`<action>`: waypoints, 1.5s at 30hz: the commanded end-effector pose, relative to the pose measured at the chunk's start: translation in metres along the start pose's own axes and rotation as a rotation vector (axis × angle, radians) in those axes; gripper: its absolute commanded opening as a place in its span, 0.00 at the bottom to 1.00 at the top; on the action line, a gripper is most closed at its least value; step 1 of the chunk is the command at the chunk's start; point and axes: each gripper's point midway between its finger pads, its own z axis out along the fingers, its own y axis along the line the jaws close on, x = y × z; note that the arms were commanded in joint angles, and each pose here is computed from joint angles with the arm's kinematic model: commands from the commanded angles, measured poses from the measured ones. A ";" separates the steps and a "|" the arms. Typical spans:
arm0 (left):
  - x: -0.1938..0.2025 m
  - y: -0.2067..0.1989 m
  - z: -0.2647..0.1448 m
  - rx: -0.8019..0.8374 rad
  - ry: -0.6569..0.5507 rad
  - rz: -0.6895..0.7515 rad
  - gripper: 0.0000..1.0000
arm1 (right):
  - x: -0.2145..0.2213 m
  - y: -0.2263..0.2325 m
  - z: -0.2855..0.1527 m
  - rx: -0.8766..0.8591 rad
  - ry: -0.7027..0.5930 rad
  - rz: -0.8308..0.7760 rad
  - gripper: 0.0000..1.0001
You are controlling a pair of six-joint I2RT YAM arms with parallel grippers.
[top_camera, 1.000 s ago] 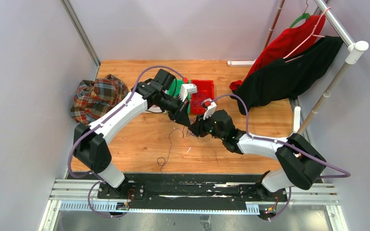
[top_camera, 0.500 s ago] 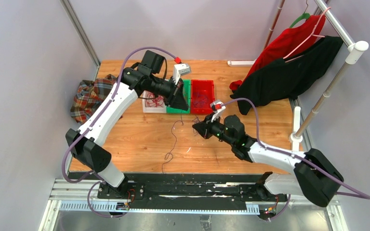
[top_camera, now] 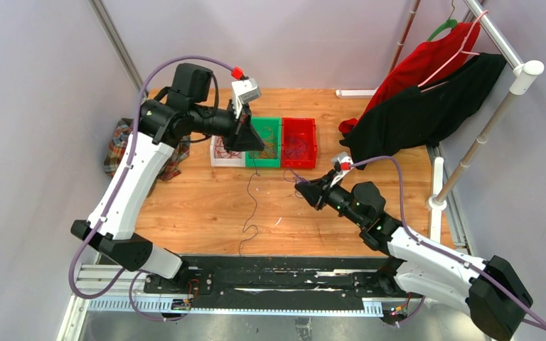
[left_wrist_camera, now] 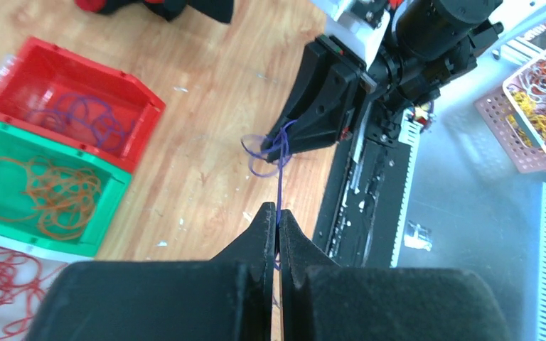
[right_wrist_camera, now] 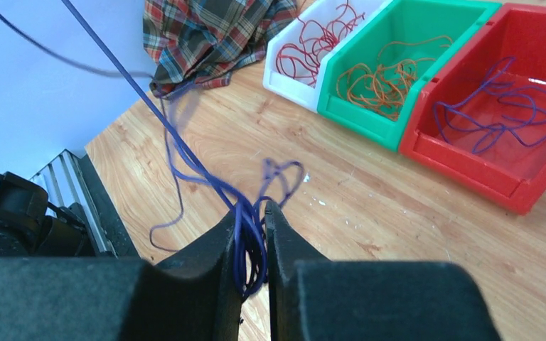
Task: Untangle the cables
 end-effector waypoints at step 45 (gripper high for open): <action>-0.324 -0.093 -0.303 -1.012 -1.215 1.054 0.01 | 0.067 -0.092 -0.051 0.466 0.220 0.042 0.02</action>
